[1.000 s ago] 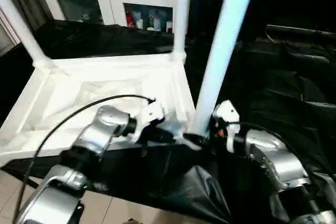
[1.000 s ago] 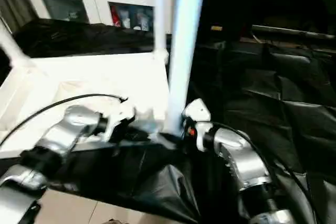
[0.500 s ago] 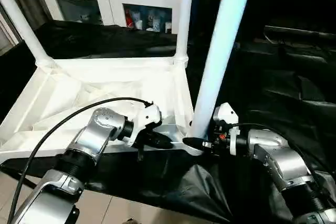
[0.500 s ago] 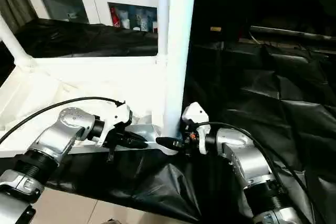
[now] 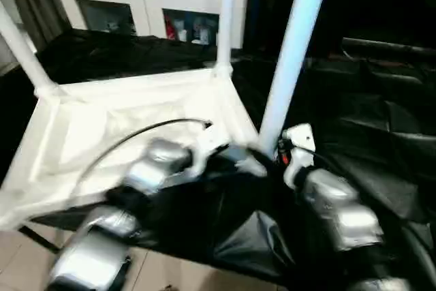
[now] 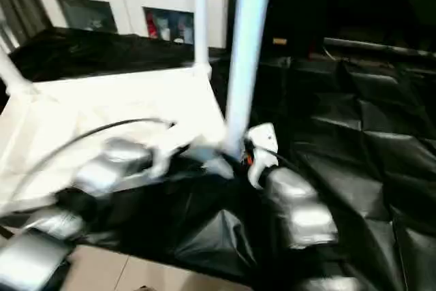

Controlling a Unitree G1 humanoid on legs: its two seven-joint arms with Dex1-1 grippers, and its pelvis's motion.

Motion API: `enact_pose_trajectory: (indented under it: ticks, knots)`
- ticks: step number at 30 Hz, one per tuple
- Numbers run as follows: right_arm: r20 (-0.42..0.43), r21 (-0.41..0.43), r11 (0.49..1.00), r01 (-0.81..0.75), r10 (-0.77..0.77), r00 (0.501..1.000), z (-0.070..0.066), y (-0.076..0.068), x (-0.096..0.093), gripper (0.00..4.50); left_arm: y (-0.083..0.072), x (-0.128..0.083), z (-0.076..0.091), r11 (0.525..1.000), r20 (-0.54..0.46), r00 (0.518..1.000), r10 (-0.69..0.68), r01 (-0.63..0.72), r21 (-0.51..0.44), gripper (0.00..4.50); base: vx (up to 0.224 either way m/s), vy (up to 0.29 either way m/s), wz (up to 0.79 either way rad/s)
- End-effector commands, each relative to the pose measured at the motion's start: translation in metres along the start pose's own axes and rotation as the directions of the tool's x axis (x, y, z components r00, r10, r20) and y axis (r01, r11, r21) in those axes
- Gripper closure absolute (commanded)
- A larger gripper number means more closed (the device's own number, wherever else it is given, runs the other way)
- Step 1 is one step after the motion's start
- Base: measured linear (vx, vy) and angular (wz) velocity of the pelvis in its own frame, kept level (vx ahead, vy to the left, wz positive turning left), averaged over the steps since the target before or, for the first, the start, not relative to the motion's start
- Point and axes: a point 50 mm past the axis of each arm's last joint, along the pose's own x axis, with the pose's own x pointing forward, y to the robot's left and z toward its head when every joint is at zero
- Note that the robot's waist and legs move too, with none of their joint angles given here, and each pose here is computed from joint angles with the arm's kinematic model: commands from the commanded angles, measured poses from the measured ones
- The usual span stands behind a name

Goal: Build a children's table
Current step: Rotate leg to tighten

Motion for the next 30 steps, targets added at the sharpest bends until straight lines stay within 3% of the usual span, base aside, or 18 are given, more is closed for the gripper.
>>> enact_pose_trajectory:
  ticks: [1, 2, 3, 10, 12, 14, 18, 19, 20, 22, 30]
  knots:
    - [-0.069, 0.011, 0.999, -0.040, 0.040, 0.997, -0.017, 0.024, 0.004, 1.85, 0.009, 0.003, -0.009, 0.982, -0.046, 0.984, 0.175, -0.177, -0.063, 4.50, 0.000, 0.000, 0.00]
    - [-0.068, 0.008, 0.999, -0.043, 0.043, 0.997, -0.017, 0.026, 0.004, 1.85, 0.008, 0.004, -0.009, 0.982, -0.046, 0.984, 0.175, -0.177, -0.062, 4.50, 0.000, 0.000, 0.00]
    - [-0.055, -0.011, 0.996, -0.087, 0.086, 0.995, -0.014, 0.036, 0.008, 1.85, 0.006, 0.007, -0.006, 0.984, -0.040, 0.986, 0.164, -0.166, -0.059, 4.50, 0.000, 0.000, 0.00]
    - [-0.005, -0.056, 0.980, -0.193, 0.193, 0.981, -0.004, 0.035, 0.004, 1.85, 0.006, 0.003, -0.004, 0.995, -0.015, 0.995, 0.096, -0.096, -0.022, 4.50, 0.000, 0.000, 0.00]
    - [0.016, -0.058, 0.974, -0.218, 0.219, 0.976, 0.001, 0.030, 0.001, 1.30, 0.007, 0.000, -0.006, 0.997, -0.012, 0.997, 0.072, -0.072, -0.015, 4.50, 0.000, 0.000, 0.00]
    - [0.019, -0.059, 0.964, -0.260, 0.262, 0.965, 0.005, 0.022, -0.004, 1.14, 0.006, -0.005, -0.008, 1.000, 0.006, 1.000, 0.025, -0.025, 0.003, 4.50, 0.000, 0.000, 0.00]
    - [-0.028, -0.092, 0.913, -0.397, 0.397, 0.918, 0.009, 0.009, -0.016, 0.79, 0.001, -0.019, -0.012, 0.991, 0.062, 0.990, -0.128, 0.125, 0.049, 4.50, 0.000, 0.000, 0.00]
    - [-0.067, -0.117, 0.870, -0.479, 0.475, 0.878, 0.012, 0.004, -0.024, 0.79, -0.002, -0.028, -0.017, 0.976, 0.049, 0.976, -0.213, 0.210, 0.063, 4.50, 0.000, 0.000, 0.00]
    - [-0.067, -0.117, 0.870, -0.479, 0.475, 0.878, 0.012, 0.004, -0.024, 0.79, -0.002, -0.028, -0.017, 0.976, 0.049, 0.976, -0.213, 0.210, 0.063, 4.50, 0.000, 0.000, 0.00]
    - [-0.119, -0.142, 0.813, -0.565, 0.552, 0.825, 0.014, -0.002, -0.032, 0.79, -0.005, -0.041, -0.025, 0.951, 0.021, 0.954, -0.299, 0.297, 0.081, 4.50, 0.000, 0.000, 0.00]
    - [-0.212, -0.171, 0.739, -0.652, 0.619, 0.756, 0.014, -0.008, -0.039, 0.79, -0.005, -0.058, -0.034, 0.932, -0.007, 0.935, -0.353, 0.353, 0.088, 4.50, 0.000, 0.000, 0.00]
